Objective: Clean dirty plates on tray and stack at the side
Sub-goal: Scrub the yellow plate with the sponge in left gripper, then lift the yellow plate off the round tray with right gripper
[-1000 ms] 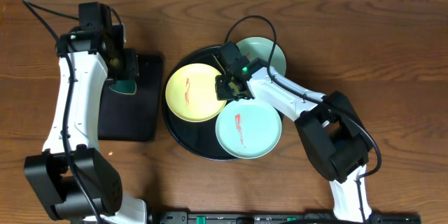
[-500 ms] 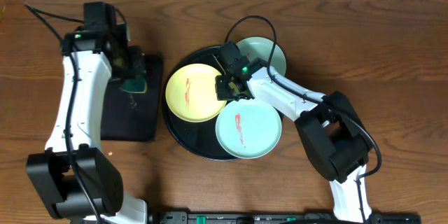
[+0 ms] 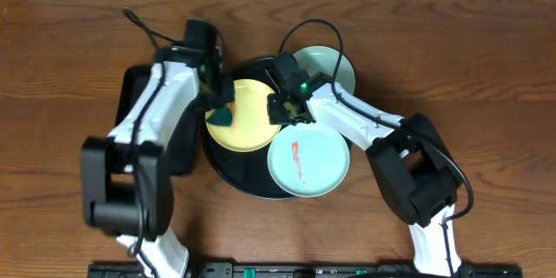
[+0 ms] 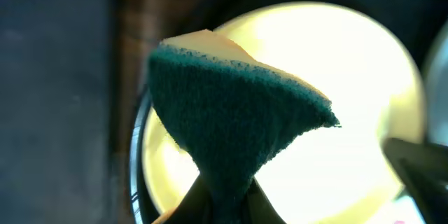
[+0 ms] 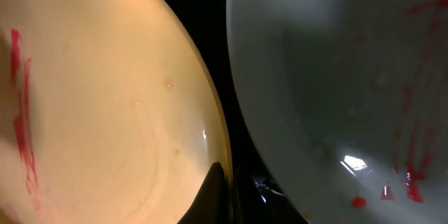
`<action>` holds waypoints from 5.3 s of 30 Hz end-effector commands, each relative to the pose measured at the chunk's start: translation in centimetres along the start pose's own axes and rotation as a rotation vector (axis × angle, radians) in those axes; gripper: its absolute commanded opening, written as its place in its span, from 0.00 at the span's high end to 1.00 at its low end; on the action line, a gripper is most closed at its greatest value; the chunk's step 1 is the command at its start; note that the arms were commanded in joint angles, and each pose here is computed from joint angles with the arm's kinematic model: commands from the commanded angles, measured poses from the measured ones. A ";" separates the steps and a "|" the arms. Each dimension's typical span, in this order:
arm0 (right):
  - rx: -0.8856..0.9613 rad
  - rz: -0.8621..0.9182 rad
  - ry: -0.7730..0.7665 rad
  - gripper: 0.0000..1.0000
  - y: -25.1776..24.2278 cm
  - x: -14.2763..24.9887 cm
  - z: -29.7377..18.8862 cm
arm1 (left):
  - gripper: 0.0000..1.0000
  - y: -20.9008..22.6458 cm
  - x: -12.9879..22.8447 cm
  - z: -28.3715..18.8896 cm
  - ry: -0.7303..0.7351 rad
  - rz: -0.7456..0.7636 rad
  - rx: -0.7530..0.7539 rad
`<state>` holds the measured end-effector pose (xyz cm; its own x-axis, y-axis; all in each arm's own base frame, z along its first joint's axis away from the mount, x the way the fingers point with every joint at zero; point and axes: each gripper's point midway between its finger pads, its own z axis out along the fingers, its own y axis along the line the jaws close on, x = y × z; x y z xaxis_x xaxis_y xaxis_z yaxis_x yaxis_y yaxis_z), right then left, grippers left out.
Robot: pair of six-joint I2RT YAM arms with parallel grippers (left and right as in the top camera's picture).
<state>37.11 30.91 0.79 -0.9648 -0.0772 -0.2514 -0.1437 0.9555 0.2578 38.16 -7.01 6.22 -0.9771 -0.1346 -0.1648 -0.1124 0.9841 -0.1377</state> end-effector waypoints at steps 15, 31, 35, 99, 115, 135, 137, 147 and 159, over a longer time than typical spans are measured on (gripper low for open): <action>0.015 -0.036 0.007 0.99 -0.1 0.3 0.3 | 0.93 -1.8 3.4 4.3 0.145 0.045 -0.009; 0.015 -0.036 0.008 0.99 -0.1 0.3 0.3 | 0.93 1.7 -1.3 4.0 -0.099 0.073 -0.327; 0.015 -0.035 0.008 0.99 -0.1 0.3 0.3 | 0.92 2.1 -0.8 3.9 -0.080 0.077 -0.350; 0.015 -0.034 0.017 0.99 -0.1 0.5 0.3 | 0.93 -1.5 6.6 4.4 0.264 -0.001 -0.155; 0.000 -0.033 0.043 0.99 0.1 1.0 0.3 | 0.93 -4.0 0.1 1.8 0.123 0.040 0.159; -0.022 -0.143 -0.065 0.99 1.5 -1.8 -3.4 | 0.92 6.8 -5.8 -13.1 -0.187 -0.141 0.020; -0.017 -0.168 -0.122 0.99 1.8 -2.8 -5.6 | 0.93 7.7 -5.8 -13.2 -0.192 -0.154 -0.009; 0.235 -0.335 -0.357 0.99 1.7 -4.9 -12.2 | 0.92 8.2 -6.2 -13.3 -0.208 -0.164 -0.012; 0.673 -0.525 -0.707 0.99 4.6 -4.9 -21.0 | 0.92 8.3 -6.0 -13.2 -0.197 -0.167 -0.013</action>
<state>36.60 31.67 17.05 -0.5677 -0.4786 -0.6698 -0.3223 0.8779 -0.3541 40.62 3.19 18.91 -0.8880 -0.3288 -0.3214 -0.2824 0.9416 -0.1833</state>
